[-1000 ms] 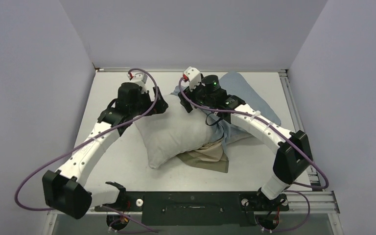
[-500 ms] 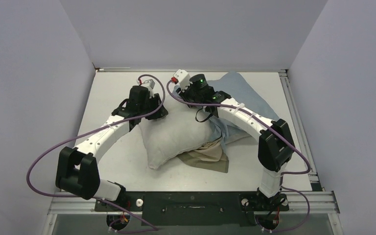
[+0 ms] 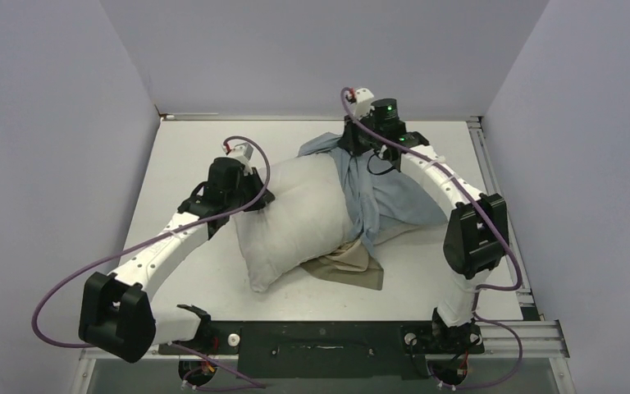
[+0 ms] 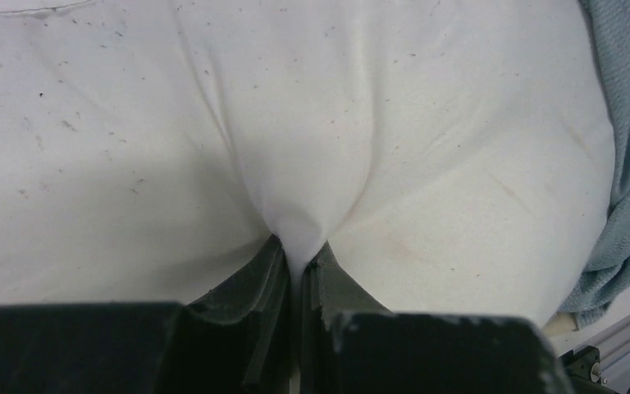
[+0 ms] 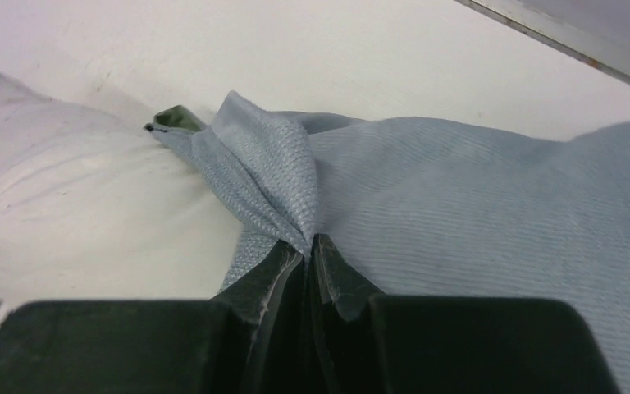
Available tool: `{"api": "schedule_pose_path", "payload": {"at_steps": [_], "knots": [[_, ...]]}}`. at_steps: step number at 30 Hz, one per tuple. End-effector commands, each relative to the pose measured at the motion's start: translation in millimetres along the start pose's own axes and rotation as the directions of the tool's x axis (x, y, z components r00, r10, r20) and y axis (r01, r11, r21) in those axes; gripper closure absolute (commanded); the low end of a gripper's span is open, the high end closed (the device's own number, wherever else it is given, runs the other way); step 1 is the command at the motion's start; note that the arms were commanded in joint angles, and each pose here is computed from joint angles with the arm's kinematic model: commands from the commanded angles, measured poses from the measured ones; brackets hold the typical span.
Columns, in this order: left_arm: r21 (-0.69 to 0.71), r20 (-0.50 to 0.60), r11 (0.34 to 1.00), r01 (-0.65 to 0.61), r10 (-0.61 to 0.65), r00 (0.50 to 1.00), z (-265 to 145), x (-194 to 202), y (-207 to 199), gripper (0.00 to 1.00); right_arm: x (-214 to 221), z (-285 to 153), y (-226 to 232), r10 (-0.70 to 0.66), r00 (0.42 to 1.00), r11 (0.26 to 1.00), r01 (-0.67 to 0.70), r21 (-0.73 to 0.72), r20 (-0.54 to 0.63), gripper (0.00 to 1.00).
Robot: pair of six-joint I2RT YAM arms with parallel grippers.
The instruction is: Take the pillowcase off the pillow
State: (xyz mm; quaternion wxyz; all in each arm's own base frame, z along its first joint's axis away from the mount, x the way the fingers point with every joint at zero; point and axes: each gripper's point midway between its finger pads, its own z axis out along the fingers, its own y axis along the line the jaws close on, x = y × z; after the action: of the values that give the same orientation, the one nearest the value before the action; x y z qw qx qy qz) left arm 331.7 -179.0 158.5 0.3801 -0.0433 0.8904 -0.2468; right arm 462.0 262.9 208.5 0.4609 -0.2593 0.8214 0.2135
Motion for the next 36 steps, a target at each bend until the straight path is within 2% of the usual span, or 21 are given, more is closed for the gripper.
{"api": "schedule_pose_path", "payload": {"at_steps": [1,5,12,16,22,27,30,32,33,36], "knots": [[-0.126,-0.054,0.991,-0.034,0.027,0.998,-20,27,33,1.0,-64,-44,-32,0.15,0.97,0.989,-0.149,-0.017,0.192,0.95],[-0.149,-0.021,0.988,-0.038,0.036,0.999,-40,27,38,1.0,-57,-62,-85,0.314,0.921,0.947,-0.32,-0.009,0.231,0.95],[-0.2,0.064,0.98,-0.008,0.021,0.998,-75,23,52,1.0,-36,-92,-150,0.555,0.771,0.828,-0.549,-0.114,0.314,0.95],[-0.228,0.113,0.973,0.035,-0.009,0.994,-88,17,66,1.0,-15,-106,-178,0.619,0.71,0.774,-0.623,-0.11,0.335,0.95],[-0.269,0.145,0.959,0.091,-0.053,0.988,-99,9,89,1.0,35,-123,-212,0.67,0.649,0.7,-0.714,-0.019,0.36,0.93],[-0.172,0.127,0.978,0.115,-0.094,0.987,-86,11,78,1.0,49,-118,-201,0.687,0.646,0.694,-0.719,-0.038,0.334,0.79],[-0.112,0.122,0.988,0.103,-0.089,0.989,-82,4,63,1.0,35,-123,-189,0.662,0.663,0.721,-0.691,-0.055,0.349,0.68],[-0.095,0.127,0.992,0.077,-0.065,0.99,-83,-4,53,1.0,21,-131,-179,0.616,0.696,0.757,-0.653,-0.031,0.369,0.58],[-0.095,0.13,0.993,0.064,-0.051,0.99,-84,-8,50,0.98,15,-138,-175,0.594,0.708,0.769,-0.639,-0.012,0.382,0.53],[-0.102,0.138,0.994,0.029,-0.015,0.99,-87,-16,42,0.85,-4,-155,-149,0.508,0.754,0.819,-0.573,0.037,0.416,0.43]]}}
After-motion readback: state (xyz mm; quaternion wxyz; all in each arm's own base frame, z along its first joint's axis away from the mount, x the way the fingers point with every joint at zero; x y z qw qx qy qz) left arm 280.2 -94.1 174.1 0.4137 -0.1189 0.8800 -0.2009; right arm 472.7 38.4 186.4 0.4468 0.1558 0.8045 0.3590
